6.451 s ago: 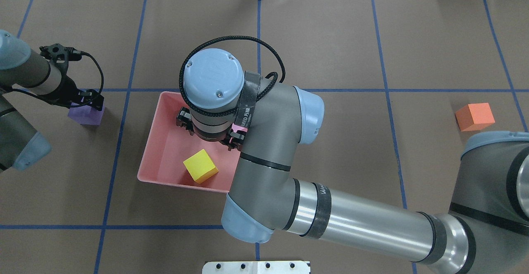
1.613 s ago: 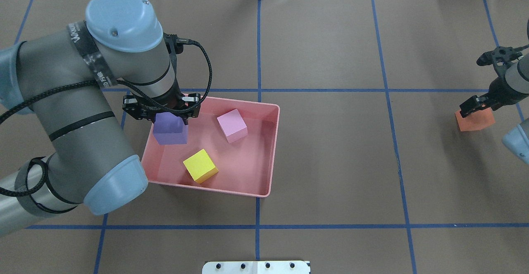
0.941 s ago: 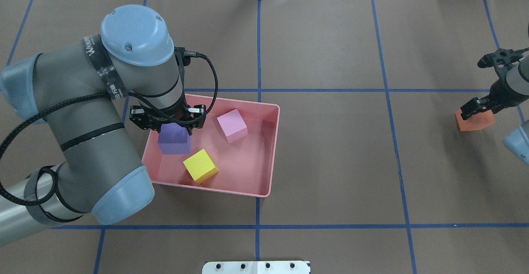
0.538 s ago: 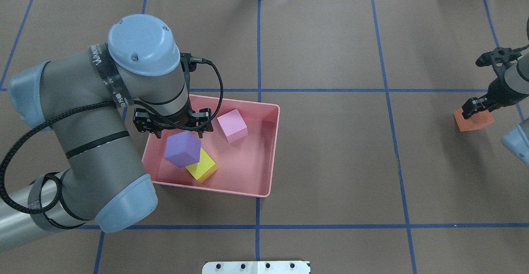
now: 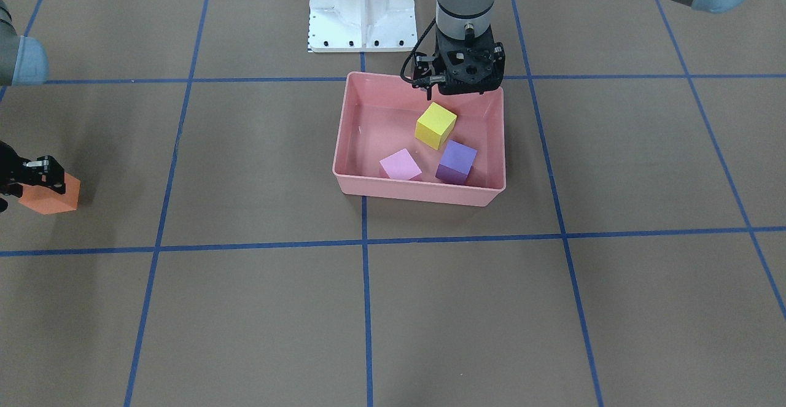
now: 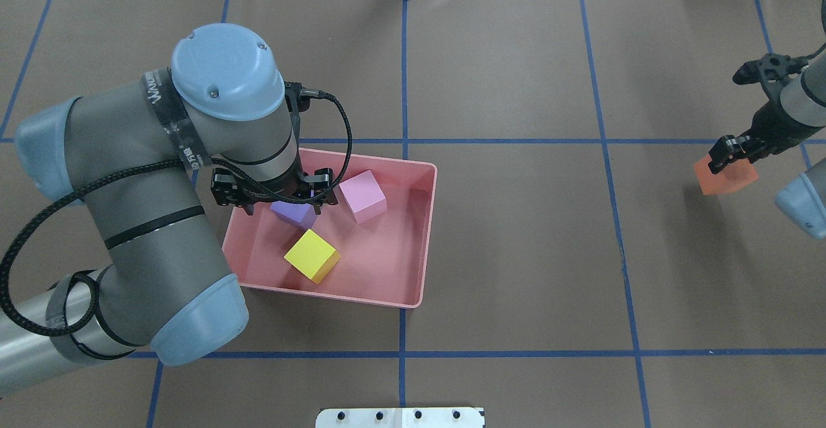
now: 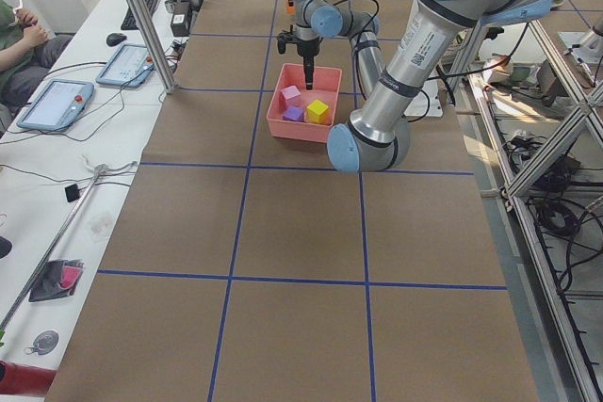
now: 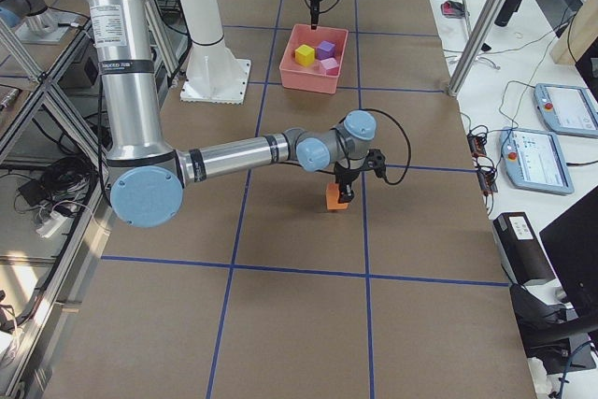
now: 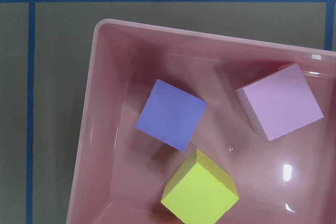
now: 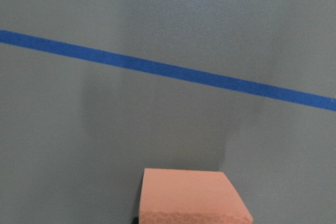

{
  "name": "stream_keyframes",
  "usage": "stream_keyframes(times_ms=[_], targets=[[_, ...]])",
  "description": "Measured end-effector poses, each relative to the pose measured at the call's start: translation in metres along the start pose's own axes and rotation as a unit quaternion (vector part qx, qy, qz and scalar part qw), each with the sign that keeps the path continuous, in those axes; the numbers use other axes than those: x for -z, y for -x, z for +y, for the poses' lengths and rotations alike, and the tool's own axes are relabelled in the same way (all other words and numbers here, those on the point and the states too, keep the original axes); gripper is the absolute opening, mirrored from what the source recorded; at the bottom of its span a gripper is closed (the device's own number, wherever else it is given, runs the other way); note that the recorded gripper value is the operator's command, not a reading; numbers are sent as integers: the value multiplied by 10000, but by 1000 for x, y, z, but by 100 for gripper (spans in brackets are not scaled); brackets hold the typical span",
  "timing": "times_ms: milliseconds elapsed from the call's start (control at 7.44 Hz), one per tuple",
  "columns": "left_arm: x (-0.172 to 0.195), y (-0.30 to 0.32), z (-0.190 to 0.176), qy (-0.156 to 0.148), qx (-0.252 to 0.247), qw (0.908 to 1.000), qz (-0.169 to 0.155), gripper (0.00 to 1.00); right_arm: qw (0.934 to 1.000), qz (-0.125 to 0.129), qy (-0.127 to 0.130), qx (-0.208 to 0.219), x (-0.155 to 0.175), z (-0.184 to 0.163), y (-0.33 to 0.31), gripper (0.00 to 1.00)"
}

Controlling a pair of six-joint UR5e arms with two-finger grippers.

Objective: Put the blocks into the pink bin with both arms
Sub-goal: 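Carry orange cube into bin with right gripper while left gripper withdraws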

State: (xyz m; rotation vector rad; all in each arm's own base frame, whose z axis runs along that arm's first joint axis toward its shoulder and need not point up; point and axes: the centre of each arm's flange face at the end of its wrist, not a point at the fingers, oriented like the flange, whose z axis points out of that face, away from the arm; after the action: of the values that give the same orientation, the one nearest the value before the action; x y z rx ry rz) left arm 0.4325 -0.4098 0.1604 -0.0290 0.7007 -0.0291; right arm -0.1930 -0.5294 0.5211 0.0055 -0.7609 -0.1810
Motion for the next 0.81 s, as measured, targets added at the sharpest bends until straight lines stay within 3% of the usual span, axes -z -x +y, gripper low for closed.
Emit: stream_keyframes(times_ms=[403, 806], targets=[[6, 5, -4, -58, -52, 10000, 28, 100, 9995, -139, 146, -230, 107, -51, 118, 0], [13, 58, -27, -222, -495, 9985, -101, 100, 9943, -570, 202, -876, 151, -65, 238, 0]])
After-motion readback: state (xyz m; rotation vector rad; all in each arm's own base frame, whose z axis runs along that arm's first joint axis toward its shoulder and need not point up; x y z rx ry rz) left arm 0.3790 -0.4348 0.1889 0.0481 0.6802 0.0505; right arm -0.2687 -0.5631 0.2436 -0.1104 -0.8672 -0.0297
